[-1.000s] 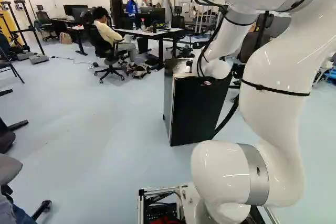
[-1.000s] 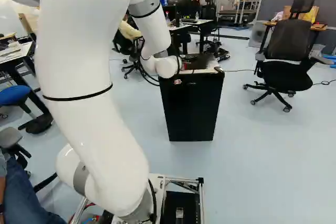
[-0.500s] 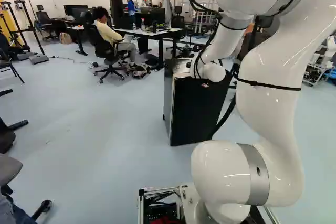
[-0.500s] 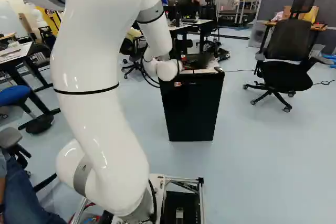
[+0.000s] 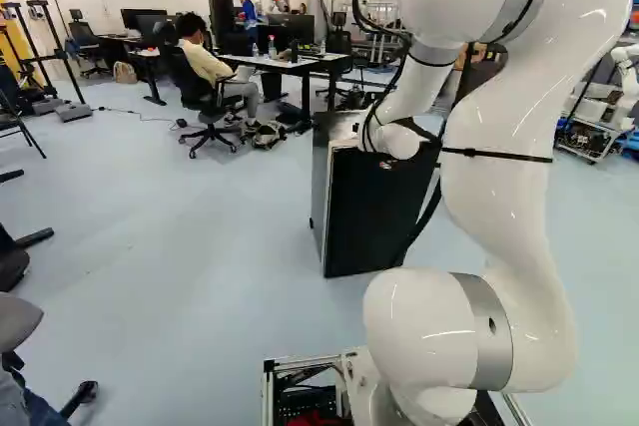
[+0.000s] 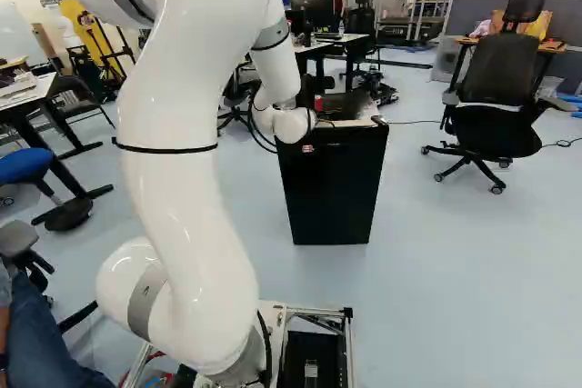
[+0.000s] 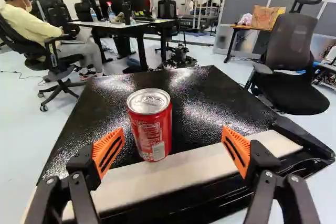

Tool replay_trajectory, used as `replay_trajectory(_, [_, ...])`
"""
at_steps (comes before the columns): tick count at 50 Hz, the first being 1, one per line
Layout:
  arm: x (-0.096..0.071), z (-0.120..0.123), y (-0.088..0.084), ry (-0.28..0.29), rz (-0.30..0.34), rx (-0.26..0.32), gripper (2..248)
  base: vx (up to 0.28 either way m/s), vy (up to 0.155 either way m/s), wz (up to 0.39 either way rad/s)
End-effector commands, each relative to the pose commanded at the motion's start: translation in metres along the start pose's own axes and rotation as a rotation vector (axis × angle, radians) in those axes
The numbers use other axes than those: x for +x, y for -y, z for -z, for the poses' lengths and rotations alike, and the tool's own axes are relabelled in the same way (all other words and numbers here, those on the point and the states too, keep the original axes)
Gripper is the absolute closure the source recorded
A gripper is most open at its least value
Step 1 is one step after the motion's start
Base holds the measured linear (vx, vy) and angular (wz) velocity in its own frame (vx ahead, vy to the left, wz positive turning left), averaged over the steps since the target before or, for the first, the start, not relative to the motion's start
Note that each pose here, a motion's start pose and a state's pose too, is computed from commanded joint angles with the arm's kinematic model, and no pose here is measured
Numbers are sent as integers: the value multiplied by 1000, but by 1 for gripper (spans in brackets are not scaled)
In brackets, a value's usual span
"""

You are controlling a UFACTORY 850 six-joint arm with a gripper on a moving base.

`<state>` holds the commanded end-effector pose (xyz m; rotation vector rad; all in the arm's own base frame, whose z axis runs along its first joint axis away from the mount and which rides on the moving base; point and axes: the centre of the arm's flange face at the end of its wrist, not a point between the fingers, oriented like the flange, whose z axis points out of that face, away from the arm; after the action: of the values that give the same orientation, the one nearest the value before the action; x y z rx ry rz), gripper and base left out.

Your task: Grab a drink from the fridge

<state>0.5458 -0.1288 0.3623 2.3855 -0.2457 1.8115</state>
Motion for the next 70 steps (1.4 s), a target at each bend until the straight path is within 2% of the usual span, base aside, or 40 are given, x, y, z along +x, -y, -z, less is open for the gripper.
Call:
replay_trajectory(26, [4, -24, 10, -24, -5, 6, 3, 0, 0, 0])
replay_trajectory(39, [4, -25, 10, -24, -5, 6, 3, 0, 0, 0])
replay_trajectory(40, [4, -25, 10, -24, -5, 6, 28, 0, 0, 0])
replay_trajectory(44, [4, -25, 10, -24, -5, 6, 28, 0, 0, 0])
replay_trajectory(45, [4, -25, 10, -24, -5, 6, 67, 0, 0, 0])
replay_trajectory(49, [4, -25, 10, -24, -5, 6, 67, 0, 0, 0])
replay_trajectory(50, [4, -25, 10, -24, -5, 6, 105, 0, 0, 0])
replay_trajectory(55, [4, -25, 10, -24, -5, 6, 105, 0, 0, 0])
replay_trajectory(56, [4, -25, 10, -24, -5, 6, 144, 0, 0, 0])
replay_trajectory(70, [13, -22, 9, -40, -5, 6, 150, 0, 0, 0])
